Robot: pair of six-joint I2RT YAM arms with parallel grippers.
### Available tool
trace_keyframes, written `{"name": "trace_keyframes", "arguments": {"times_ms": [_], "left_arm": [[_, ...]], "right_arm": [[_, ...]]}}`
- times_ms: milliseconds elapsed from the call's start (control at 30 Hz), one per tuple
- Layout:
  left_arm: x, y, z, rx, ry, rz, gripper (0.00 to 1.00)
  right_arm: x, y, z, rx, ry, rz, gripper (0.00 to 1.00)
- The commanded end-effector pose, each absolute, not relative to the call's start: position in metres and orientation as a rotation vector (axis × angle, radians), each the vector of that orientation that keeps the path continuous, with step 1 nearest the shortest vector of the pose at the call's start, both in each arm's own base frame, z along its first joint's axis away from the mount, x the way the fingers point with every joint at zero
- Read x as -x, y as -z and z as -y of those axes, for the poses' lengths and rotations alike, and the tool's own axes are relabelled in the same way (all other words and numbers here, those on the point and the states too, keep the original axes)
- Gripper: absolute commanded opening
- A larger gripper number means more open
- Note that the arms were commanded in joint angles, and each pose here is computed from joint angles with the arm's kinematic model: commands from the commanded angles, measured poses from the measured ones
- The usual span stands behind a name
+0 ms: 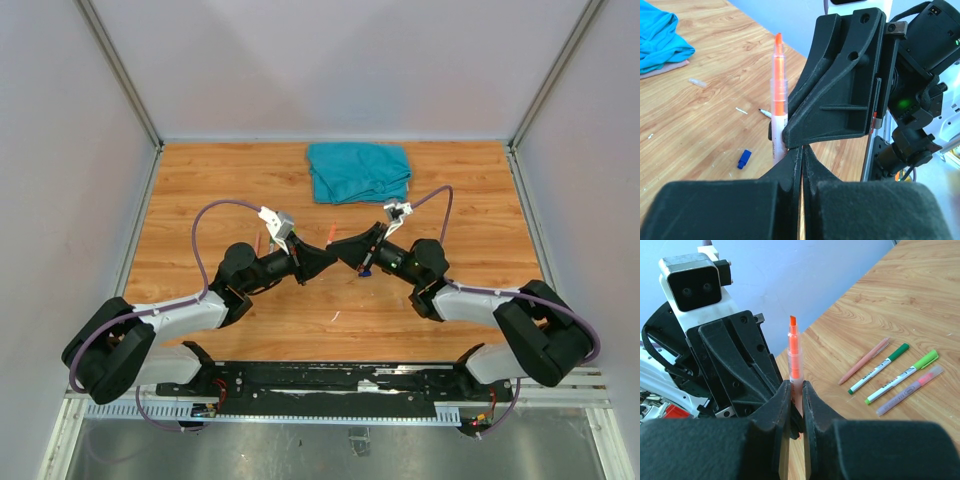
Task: Insert the pens into the pen caps
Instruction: Adjust the pen.
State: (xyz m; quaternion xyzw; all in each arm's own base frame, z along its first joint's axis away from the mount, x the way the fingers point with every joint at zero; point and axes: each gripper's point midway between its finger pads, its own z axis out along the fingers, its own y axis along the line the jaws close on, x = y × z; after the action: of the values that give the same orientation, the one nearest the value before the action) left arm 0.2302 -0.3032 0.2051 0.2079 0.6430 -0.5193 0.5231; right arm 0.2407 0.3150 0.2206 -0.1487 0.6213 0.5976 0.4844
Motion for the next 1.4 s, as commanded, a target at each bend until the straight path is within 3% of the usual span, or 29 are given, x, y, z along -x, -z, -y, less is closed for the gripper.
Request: {"name": "trace_keyframes", "arguments": {"times_ms": [0, 300, 433, 567, 767, 1167, 1367], "left_arm": [[-0.234, -0.207, 0.3, -0.499, 1.213, -1.526, 0.01], [-0.224, -0.217, 0.3, -0.536, 1.248, -1.466, 0.16], [-0.221, -0.219, 0.3, -0.544, 1.255, -1.451, 0.29], [-0.224, -0.217, 0.299, -0.532, 1.238, -1.462, 0.37], [-0.229, -0.213, 0.297, -0.514, 1.213, -1.48, 0.42], [-0.226, -0.21, 0.302, -0.543, 1.241, -1.485, 0.41], [-0.226, -0.211, 0.302, -0.547, 1.242, -1.485, 0.27]], "right_arm": [[-0.228, -0.233, -0.312, 0.399, -1.442, -1.45, 0.01], [-0.247, -0.217, -0.288, 0.331, -1.191, -1.57, 0.01], [-0.249, -0.217, -0.279, 0.346, -1.113, -1.599, 0.01], [-0.245, -0.216, -0.278, 0.385, -1.098, -1.622, 0.01], [-0.232, -0.228, -0.287, 0.438, -1.183, -1.593, 0.01], [-0.225, -0.257, -0.3, 0.427, -1.335, -1.505, 0.02], [-0.22, -0.258, -0.307, 0.449, -1.398, -1.506, 0.02]]}}
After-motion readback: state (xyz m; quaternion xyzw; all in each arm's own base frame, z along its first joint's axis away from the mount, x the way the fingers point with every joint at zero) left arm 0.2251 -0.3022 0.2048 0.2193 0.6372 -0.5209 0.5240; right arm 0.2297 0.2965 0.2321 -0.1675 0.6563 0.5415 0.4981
